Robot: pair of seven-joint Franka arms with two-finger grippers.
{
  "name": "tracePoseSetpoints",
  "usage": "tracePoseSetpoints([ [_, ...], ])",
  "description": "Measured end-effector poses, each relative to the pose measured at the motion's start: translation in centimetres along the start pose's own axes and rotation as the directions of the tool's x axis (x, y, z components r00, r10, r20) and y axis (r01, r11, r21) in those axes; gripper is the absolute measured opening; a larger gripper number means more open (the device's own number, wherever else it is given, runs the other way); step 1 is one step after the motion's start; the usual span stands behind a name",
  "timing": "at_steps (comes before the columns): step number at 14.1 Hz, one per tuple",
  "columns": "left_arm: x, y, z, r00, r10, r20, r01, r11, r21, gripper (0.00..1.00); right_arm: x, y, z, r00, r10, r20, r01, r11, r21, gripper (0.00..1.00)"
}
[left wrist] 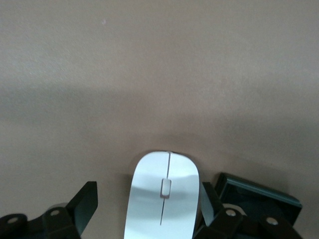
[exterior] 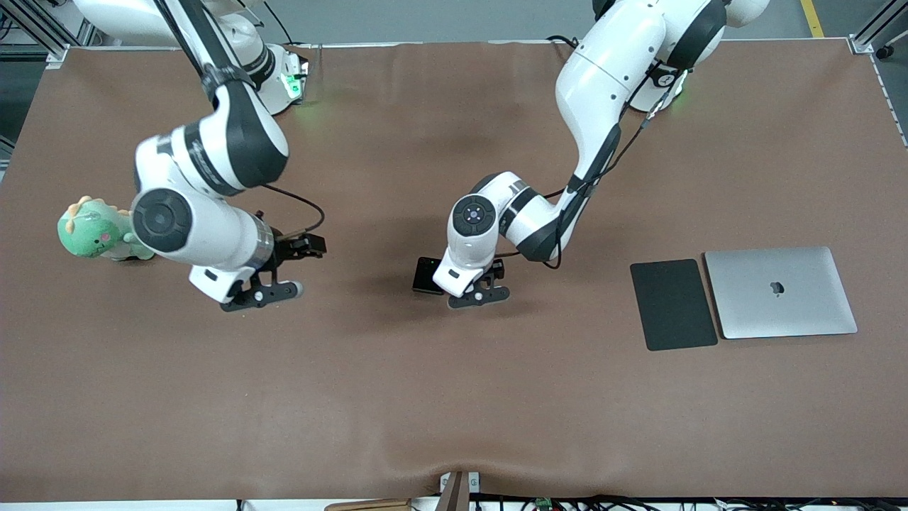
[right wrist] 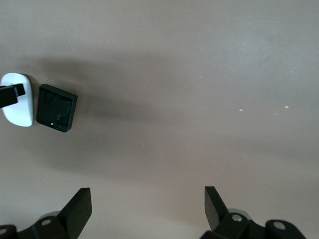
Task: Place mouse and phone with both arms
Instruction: 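Grasp the white mouse with the left gripper while the right gripper nears the phone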
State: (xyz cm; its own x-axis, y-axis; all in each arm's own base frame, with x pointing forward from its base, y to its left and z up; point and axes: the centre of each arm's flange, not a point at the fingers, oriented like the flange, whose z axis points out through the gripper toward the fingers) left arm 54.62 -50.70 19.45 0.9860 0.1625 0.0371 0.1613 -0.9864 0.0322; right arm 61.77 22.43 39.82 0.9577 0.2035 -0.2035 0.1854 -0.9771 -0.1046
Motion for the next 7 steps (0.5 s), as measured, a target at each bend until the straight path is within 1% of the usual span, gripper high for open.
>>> tracePoseSetpoints([
  [4, -0.7, 0.4, 0.4, 1.000, 0.011, 0.003, -0.011, 1.000, 0.004, 0.90, 1.7, 0.2, 3.6, 1.000, 0.008, 0.013, -0.009, 1.000, 0.005, 1.00],
  [7, -1.2, 0.6, 1.2, 1.000, 0.017, 0.009, -0.017, 1.000, 0.011, 0.89, 2.6, 0.5, 5.5, 1.000, 0.018, 0.011, -0.019, 1.000, 0.014, 1.00],
])
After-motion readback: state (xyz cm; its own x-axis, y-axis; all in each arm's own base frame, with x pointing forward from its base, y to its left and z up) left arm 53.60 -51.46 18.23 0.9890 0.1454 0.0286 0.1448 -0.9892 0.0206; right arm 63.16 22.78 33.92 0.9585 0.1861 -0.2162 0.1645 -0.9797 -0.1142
